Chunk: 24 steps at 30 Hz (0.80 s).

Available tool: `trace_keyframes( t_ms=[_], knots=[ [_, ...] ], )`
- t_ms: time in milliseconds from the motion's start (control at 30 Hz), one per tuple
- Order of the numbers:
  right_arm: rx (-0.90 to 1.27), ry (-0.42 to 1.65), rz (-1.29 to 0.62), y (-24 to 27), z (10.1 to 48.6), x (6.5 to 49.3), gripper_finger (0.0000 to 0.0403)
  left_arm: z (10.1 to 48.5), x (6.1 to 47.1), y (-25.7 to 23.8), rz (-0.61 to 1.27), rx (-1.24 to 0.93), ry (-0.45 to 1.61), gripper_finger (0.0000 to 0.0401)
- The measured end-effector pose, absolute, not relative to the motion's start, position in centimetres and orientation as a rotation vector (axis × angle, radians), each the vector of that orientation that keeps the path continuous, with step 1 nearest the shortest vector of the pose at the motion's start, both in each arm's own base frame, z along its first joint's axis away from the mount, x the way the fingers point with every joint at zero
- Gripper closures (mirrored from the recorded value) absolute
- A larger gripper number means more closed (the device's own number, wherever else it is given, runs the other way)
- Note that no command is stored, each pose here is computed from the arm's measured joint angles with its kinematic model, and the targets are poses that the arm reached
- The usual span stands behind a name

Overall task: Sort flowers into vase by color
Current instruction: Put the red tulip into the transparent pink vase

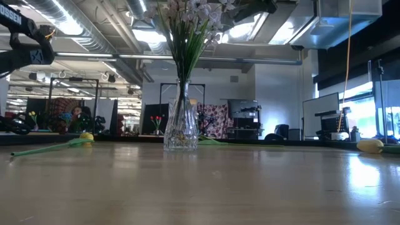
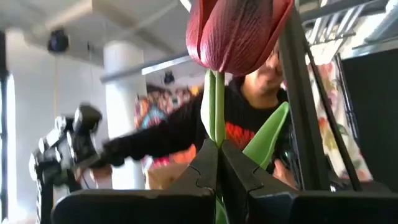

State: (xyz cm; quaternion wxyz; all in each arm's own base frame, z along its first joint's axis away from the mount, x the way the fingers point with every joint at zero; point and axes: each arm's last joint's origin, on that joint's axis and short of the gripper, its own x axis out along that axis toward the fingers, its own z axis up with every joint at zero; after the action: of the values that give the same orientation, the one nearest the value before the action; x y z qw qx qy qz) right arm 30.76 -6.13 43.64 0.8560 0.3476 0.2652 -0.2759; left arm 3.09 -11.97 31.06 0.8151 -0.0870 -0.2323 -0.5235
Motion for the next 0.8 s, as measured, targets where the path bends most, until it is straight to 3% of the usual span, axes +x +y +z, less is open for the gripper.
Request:
trace_keyframes(
  t_ms=[433, 800],
  knots=[
    [0.732, 0.557, -0.58, -6.1, 43.6, 30.8, 0.0059, 29.5, 3.2, -12.9, -1.108, -0.13, -0.481, 0.0401],
    [0.75, 0.557, -0.578, -6.1, 43.6, 30.8, 0.0059, 25.4, 3.2, -11.9, -1.09, -0.305, -0.371, 0.0401]
  ],
)
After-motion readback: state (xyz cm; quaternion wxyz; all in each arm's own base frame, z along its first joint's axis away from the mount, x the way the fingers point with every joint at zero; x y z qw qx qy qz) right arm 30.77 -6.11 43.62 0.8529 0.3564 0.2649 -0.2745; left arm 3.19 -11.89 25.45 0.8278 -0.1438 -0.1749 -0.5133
